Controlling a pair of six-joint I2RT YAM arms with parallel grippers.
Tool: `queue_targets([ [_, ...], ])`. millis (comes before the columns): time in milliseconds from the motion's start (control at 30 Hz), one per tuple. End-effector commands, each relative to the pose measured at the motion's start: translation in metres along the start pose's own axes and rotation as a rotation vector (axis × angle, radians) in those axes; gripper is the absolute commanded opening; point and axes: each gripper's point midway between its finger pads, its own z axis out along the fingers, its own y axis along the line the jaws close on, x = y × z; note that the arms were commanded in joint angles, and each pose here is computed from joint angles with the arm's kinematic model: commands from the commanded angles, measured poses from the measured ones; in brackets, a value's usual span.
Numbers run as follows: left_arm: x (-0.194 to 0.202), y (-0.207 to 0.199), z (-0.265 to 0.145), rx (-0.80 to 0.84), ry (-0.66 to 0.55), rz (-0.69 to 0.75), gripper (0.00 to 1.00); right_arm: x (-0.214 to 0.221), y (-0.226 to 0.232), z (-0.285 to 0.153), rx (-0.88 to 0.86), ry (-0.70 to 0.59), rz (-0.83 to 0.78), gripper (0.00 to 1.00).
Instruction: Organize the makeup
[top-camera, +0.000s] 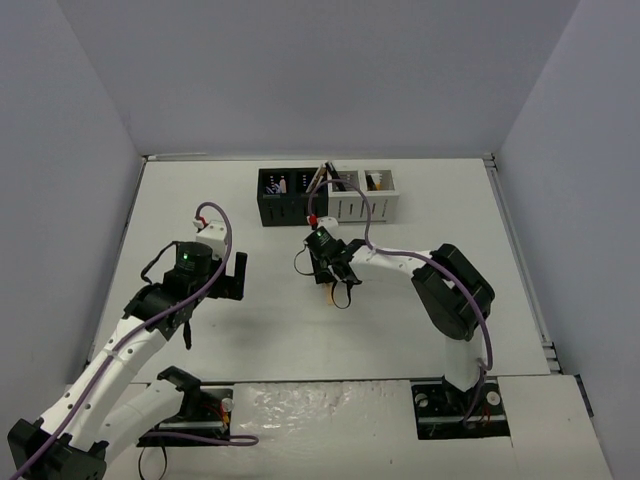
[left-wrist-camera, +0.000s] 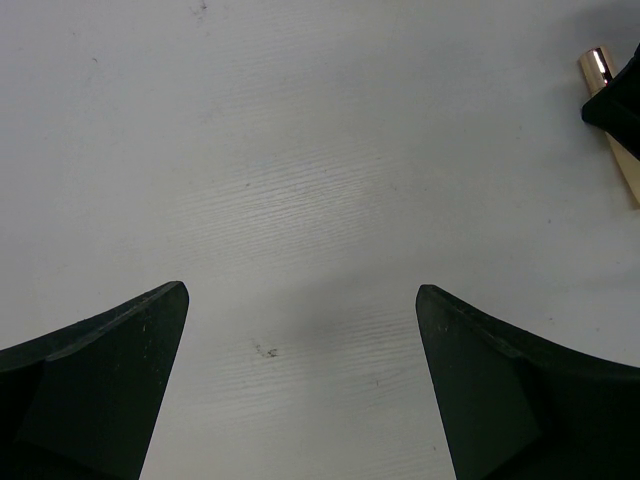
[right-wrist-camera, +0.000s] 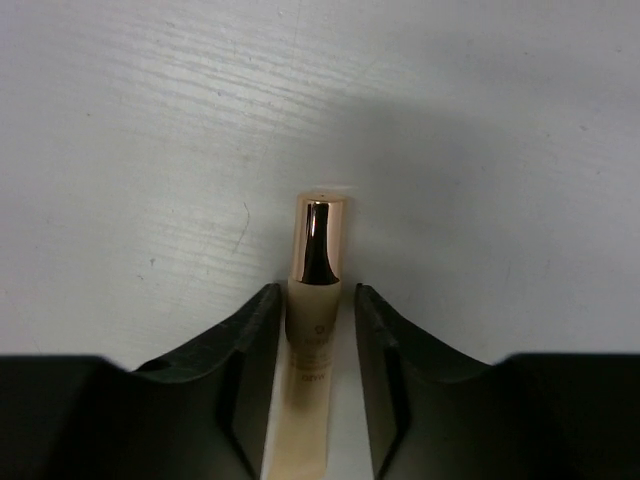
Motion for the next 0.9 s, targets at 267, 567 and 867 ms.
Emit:
queue_targets([
  [267, -0.025, 0.001, -0.008, -0.004, -0.076, -0.018, 0.97, -0.078, 0.003, -0.054, -0.062, -0.215, 0.005, 0.03],
  [567, -0.027, 0.002, -0.011, -0.006, -0.087, -0.018, 0.97, -0.231, -0.099, -0.148, -0.092, -0.654, 0.098, 0.0],
  [867, -0.028, -0.001, -0.012, 0.011, -0.098, -0.019, 0.97, -0.319, -0.175, -0.169, -0.166, -1.017, 0.018, 0.0],
])
